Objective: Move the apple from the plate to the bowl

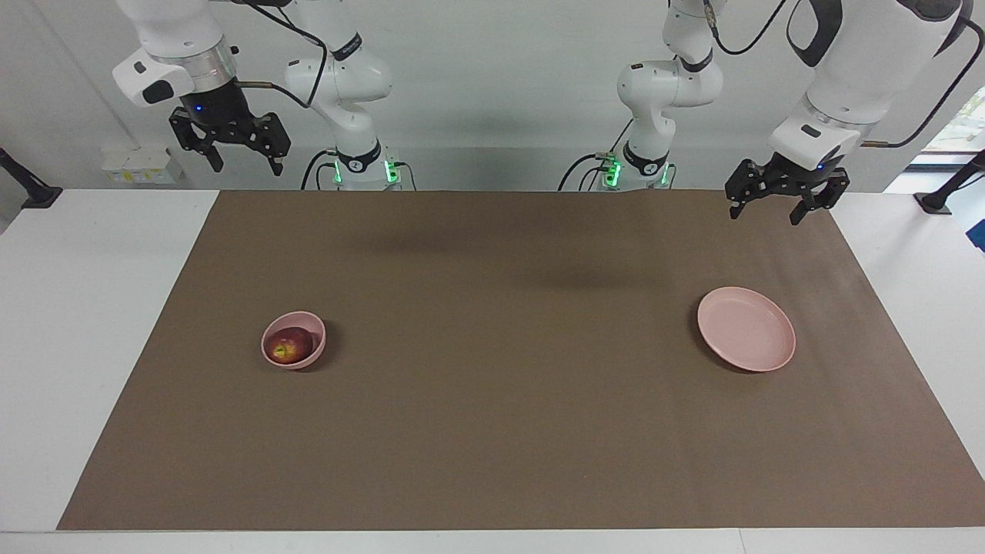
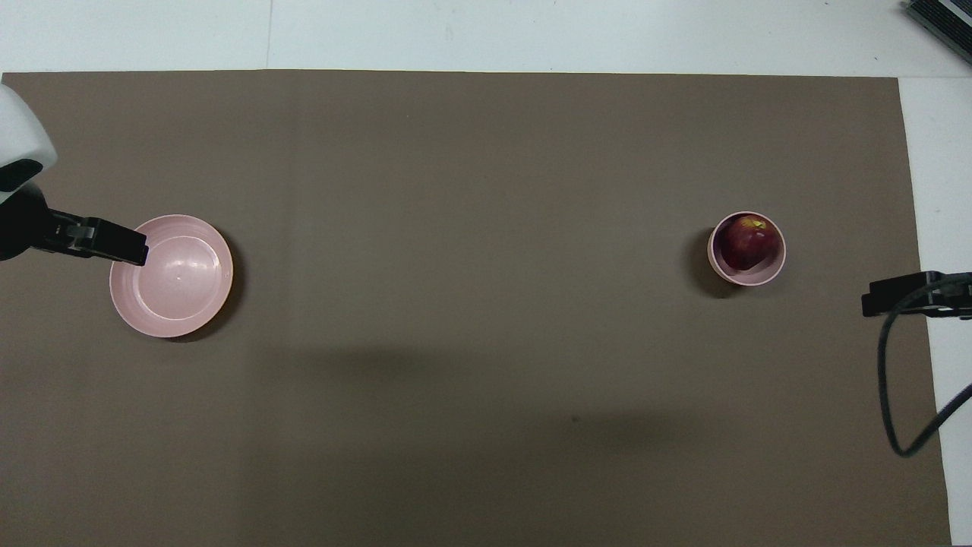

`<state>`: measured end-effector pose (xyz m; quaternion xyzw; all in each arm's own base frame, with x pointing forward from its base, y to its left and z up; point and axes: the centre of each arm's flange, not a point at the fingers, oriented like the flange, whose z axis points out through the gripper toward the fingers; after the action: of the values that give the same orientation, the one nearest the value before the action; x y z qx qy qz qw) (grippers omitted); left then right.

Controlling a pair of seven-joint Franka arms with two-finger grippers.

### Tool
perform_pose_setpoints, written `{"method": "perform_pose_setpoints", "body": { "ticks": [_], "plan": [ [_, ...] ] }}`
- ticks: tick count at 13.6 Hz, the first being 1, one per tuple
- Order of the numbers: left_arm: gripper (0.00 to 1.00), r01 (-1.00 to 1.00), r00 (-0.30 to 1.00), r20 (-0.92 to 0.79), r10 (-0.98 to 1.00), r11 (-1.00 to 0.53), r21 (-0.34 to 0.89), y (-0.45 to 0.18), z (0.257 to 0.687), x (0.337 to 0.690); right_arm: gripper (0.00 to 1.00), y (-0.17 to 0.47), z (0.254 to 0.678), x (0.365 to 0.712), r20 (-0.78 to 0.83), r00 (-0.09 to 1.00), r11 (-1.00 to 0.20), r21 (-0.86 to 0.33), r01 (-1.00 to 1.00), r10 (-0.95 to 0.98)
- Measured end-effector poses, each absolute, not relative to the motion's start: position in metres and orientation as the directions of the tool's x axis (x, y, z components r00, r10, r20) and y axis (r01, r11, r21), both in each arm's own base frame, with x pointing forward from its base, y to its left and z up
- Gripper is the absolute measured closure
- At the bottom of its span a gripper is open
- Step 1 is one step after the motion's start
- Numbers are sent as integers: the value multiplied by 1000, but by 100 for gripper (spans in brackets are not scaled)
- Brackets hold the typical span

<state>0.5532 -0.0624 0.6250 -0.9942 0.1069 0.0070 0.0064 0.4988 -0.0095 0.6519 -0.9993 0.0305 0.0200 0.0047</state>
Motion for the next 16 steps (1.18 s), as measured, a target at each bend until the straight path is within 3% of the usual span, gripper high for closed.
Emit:
{"method": "perform_pose_setpoints", "body": {
  "ticks": [9,16],
  "plan": [
    [0,-214,977,-9,-214,-977,-11,-63,629,551,0,-49,643,493,-61,998,-999,-42,-10,-7],
    [0,-214,977,-10,-214,-977,-11,-63,628,551,0,-54,657,521,-17,1000,-1000,-16,9,9]
  ]
}}
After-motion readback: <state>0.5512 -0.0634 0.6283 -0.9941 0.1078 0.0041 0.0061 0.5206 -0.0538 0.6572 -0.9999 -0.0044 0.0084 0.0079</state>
